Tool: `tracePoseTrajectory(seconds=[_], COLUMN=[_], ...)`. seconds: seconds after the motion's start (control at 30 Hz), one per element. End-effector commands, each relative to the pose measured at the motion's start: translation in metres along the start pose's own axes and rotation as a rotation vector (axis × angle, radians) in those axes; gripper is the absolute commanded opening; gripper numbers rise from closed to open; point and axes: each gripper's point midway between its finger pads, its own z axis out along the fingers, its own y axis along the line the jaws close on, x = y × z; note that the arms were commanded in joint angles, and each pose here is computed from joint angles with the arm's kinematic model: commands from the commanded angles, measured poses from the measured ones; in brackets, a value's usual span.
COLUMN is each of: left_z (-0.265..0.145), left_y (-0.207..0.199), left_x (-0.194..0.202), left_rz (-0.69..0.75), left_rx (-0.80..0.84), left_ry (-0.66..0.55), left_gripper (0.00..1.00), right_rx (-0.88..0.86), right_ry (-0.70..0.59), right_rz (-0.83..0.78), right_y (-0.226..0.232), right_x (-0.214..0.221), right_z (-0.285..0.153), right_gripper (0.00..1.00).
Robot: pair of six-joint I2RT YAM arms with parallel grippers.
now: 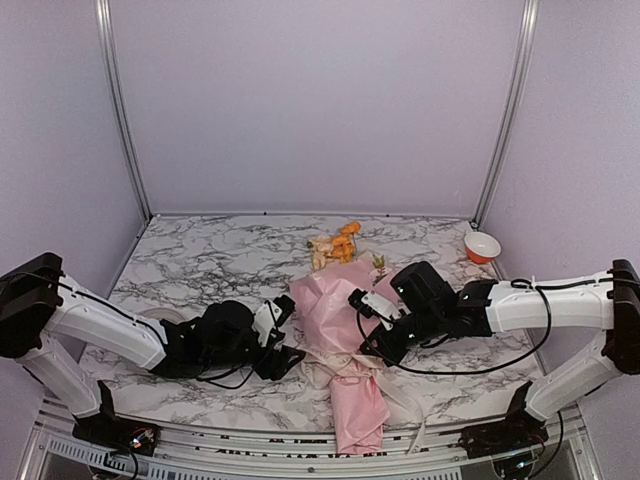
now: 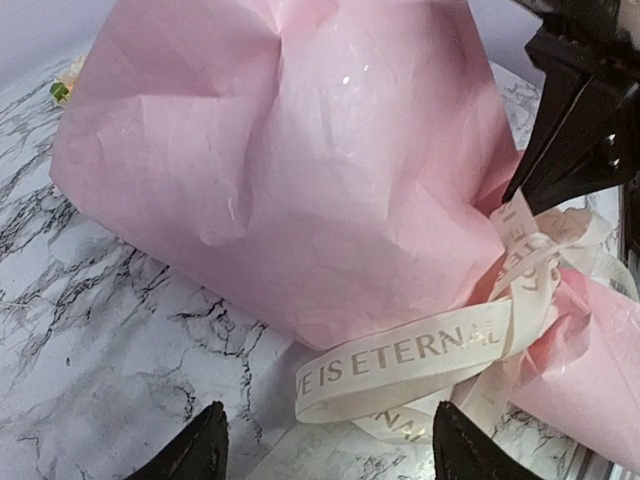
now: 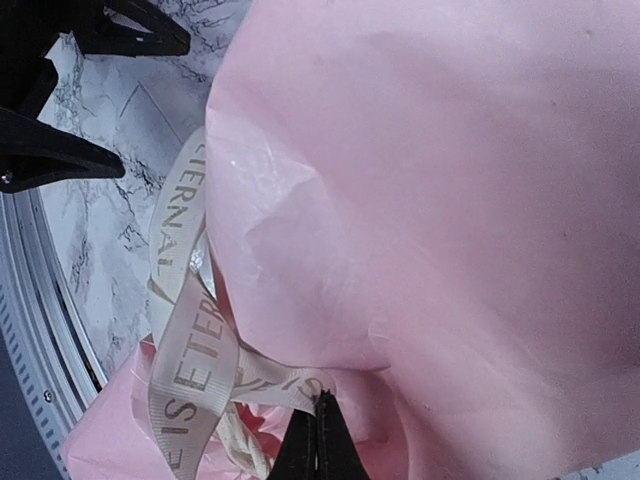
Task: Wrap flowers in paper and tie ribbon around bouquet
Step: Tie the half-tied ribbon around the folded bouquet.
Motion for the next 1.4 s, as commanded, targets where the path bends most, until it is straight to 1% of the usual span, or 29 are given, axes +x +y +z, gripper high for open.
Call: tracePoseTrajectory(seconds=[0.0, 0.13, 0.23, 0.37, 0.43, 0.47, 0.53, 0.63, 0.67, 0.83, 1.0, 1.17, 1.37], left_z=[0.017, 0.031, 0.036, 0.041, 0.043, 0.043, 0.044, 0.042, 0.04, 0.024, 0.015, 0.01, 0.008], left_y=[0.002, 0.004, 0.004, -0.006, -0.01, -0.012, -0.014, -0.018, -0.018, -0.012, -0.01, -0.012, 0.004], left_x=[0.023, 0.025, 0.023, 0.02, 0.019, 0.017, 0.019, 0.017, 0.017, 0.027, 0.051, 0.067, 0.082], left_rz=[0.0, -0.011, -0.001, 0.013, 0.012, 0.012, 0.013, 0.007, 0.001, -0.077, -0.178, -0.196, -0.206], left_rx=[0.05, 0.045, 0.044, 0.098, 0.116, 0.126, 0.139, 0.159, 0.161, 0.143, 0.129, 0.126, 0.033], left_ry=[0.099, 0.131, 0.132, 0.131, 0.127, 0.121, 0.125, 0.123, 0.121, 0.135, 0.192, 0.239, 0.293], left_gripper=[0.7, 0.67, 0.6, 0.54, 0.49, 0.45, 0.32, 0.03, 0.0, 0.0, 0.0, 0.0, 0.0], right_rx=[-0.004, -0.003, -0.006, -0.01, -0.012, -0.015, -0.015, -0.005, 0.001, 0.038, 0.116, 0.127, 0.187], right_ry=[-0.047, -0.054, -0.054, -0.052, -0.056, -0.058, -0.057, -0.059, -0.063, -0.078, -0.046, -0.001, 0.044], right_rz=[0.002, 0.004, 0.006, 0.006, 0.008, 0.008, 0.01, 0.021, 0.028, 0.093, 0.201, 0.293, 0.453], right_y=[0.004, 0.004, 0.004, 0.005, 0.005, 0.005, 0.005, 0.004, 0.002, -0.003, -0.02, -0.029, -0.056], right_x=[-0.013, -0.015, -0.014, -0.014, -0.014, -0.015, -0.014, -0.014, -0.014, -0.011, 0.012, 0.039, 0.067], right_z=[-0.01, -0.011, -0.011, -0.01, -0.01, -0.01, -0.01, -0.011, -0.012, -0.021, -0.031, -0.034, -0.04], right_gripper=[0.0, 0.0, 0.0, 0.0, 0.0, 0.0, 0.0, 0.0, 0.0, 0.0, 0.0, 0.0, 0.0])
